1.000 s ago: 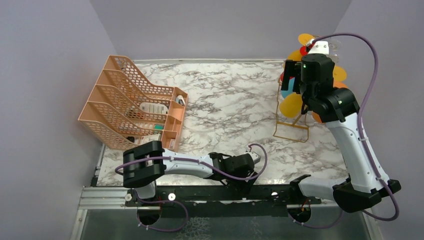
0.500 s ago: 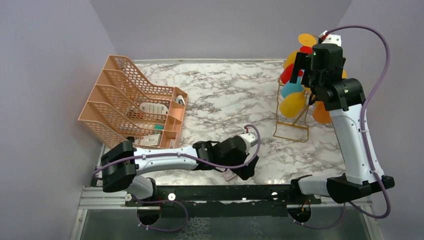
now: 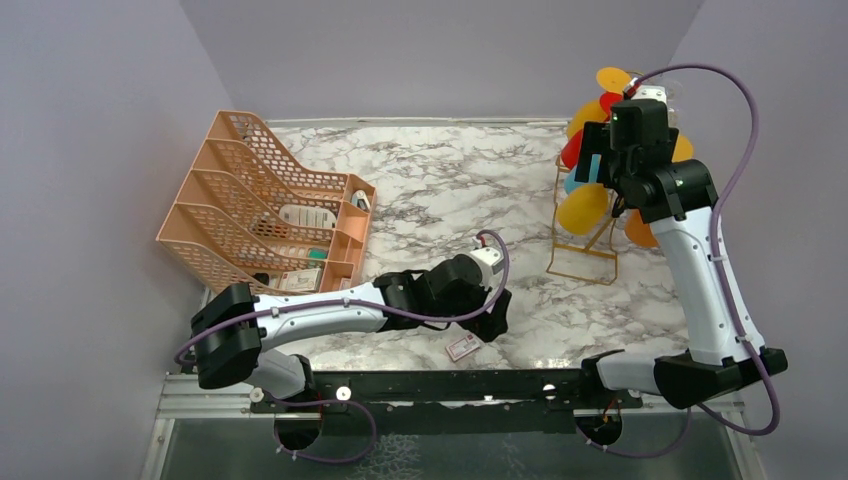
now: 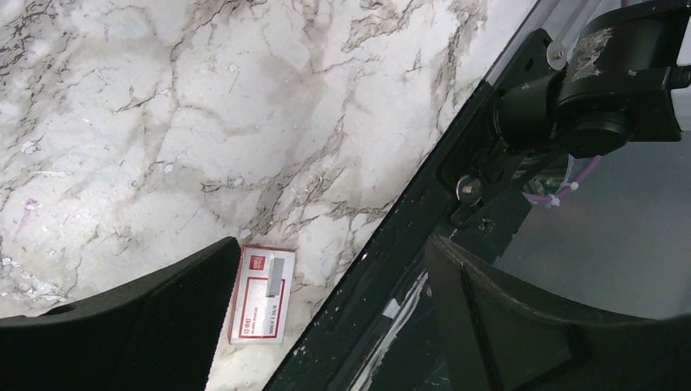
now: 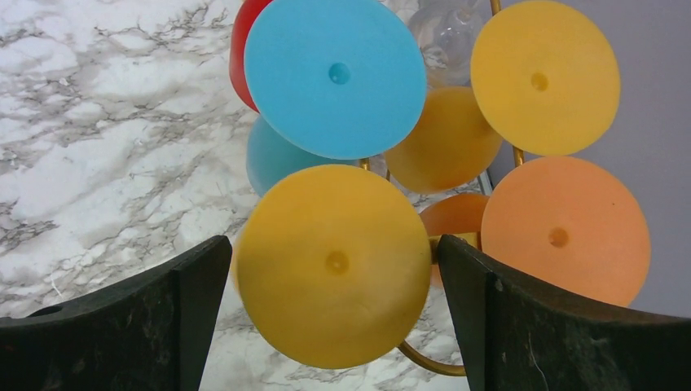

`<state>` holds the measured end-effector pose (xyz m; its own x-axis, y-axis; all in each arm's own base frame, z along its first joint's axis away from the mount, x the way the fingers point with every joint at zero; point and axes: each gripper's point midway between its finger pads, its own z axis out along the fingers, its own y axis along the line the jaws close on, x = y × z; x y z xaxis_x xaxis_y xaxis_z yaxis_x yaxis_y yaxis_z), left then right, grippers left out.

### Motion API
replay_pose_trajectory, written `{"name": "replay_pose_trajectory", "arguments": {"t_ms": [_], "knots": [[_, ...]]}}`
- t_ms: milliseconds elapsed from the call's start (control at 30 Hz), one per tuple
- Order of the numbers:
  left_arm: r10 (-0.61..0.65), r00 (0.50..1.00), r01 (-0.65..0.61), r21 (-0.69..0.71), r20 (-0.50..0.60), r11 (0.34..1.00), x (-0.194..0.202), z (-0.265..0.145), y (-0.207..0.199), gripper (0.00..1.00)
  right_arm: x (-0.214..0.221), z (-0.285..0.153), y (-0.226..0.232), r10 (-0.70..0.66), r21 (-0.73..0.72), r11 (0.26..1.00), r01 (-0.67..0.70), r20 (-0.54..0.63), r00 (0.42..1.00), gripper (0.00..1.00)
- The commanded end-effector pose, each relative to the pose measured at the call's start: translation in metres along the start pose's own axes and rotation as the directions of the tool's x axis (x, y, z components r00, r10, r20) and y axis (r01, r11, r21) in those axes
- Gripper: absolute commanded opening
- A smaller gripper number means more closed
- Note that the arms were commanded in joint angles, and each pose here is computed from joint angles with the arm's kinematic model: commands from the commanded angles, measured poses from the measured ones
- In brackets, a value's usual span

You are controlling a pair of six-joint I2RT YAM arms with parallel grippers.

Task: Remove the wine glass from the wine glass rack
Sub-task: Pick up the wine glass from the wine rack.

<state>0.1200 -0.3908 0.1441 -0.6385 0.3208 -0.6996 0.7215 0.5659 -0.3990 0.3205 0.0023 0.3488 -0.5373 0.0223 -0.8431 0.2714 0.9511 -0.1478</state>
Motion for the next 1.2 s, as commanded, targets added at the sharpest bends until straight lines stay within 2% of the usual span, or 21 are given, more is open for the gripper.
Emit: {"name": "replay_pose_trajectory", "arguments": {"t_ms": [0, 167, 400, 667, 967, 1167], "knots": [[-0.01, 0.999, 0.01, 0.01, 0.047, 1.0, -0.01, -0.007, -0.001, 0.89, 0.008, -0.001, -0.007, -0.016, 0.022, 1.0, 0.017, -0.019, 1.0, 0.99], [-0.013, 0.998, 0.012, 0.006, 0.056, 1.0, -0.013, -0.009, 0.001, 0.89, 0.001, -0.003, -0.007, -0.015, 0.015, 1.0, 0.015, 0.009, 1.0, 0.98], [-0.02, 0.998, 0.021, -0.004, 0.06, 1.0, -0.014, -0.009, 0.004, 0.89, -0.009, -0.007, -0.006, -0.015, -0.003, 1.0, 0.015, 0.041, 0.999, 0.8], [-0.027, 0.997, 0.027, -0.008, 0.066, 1.0, -0.015, -0.009, 0.005, 0.89, -0.012, -0.008, -0.006, -0.022, -0.007, 1.0, 0.023, 0.053, 0.998, 0.66], [-0.039, 0.997, 0.041, -0.029, 0.072, 0.999, -0.016, -0.008, 0.009, 0.89, -0.023, -0.016, -0.005, -0.032, -0.042, 0.998, 0.036, 0.098, 0.995, 0.64], [-0.067, 0.994, 0.07, -0.032, 0.086, 0.997, -0.019, -0.007, 0.014, 0.89, -0.028, -0.025, 0.004, -0.017, -0.119, 0.992, 0.032, 0.125, 0.992, 0.64]]}}
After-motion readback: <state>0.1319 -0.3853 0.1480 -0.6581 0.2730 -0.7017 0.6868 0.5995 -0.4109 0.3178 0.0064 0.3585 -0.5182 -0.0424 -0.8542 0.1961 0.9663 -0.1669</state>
